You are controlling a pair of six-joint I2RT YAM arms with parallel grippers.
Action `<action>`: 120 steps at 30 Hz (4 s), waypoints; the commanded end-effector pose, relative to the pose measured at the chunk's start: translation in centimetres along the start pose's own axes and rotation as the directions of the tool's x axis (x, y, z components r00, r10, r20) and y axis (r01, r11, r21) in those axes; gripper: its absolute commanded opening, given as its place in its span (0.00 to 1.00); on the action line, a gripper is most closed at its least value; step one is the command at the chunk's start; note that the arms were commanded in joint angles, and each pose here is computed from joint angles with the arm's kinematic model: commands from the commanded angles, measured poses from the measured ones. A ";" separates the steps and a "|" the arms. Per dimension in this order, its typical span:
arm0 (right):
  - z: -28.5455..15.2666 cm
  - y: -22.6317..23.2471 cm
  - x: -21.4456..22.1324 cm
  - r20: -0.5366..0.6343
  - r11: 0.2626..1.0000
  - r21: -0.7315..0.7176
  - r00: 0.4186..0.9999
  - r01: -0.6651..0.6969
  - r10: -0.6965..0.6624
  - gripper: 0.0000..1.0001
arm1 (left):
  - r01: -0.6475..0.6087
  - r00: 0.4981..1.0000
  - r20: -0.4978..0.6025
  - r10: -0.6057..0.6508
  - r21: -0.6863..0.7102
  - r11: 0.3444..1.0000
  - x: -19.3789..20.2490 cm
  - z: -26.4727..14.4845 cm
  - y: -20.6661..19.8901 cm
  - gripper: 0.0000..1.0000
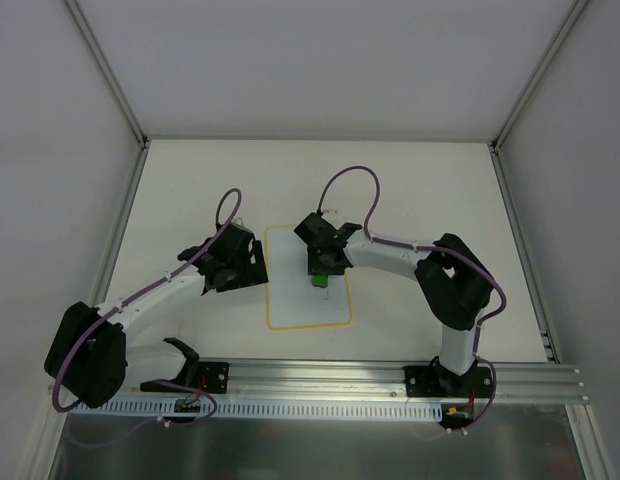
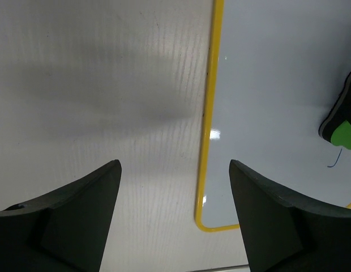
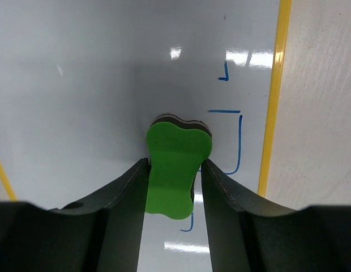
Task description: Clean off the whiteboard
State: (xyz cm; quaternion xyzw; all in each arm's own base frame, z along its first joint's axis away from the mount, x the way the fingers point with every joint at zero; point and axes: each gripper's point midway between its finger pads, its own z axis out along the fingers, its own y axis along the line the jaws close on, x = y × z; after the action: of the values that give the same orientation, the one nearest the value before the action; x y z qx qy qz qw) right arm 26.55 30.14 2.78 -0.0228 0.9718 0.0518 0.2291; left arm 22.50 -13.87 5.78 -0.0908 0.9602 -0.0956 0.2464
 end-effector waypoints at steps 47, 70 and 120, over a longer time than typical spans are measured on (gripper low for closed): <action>0.3 -0.3 0.2 -0.009 0.998 0.017 0.999 0.052 -0.052 0.13 | 0.006 0.998 -0.067 -0.004 0.030 1.000 -2.8 4.8 -4.4 0.17; 1.5 -2.5 -0.9 -0.036 0.999 0.048 0.999 -0.008 0.010 0.02 | -0.007 0.984 -0.177 -0.009 -0.087 0.996 0.7 7.5 -1.6 0.00; 1.6 -7.8 -2.8 -0.145 0.991 0.126 0.989 0.035 -0.017 0.00 | 0.033 0.986 -0.163 -0.047 -0.088 0.996 -0.3 7.6 -2.6 0.00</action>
State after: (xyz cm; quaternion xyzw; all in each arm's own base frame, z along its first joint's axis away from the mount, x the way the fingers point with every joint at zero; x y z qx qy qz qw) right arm 28.08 25.25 2.59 -0.0267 0.9875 0.0457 0.1486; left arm 28.52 -18.90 1.78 -0.1100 0.9704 -0.1024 0.1888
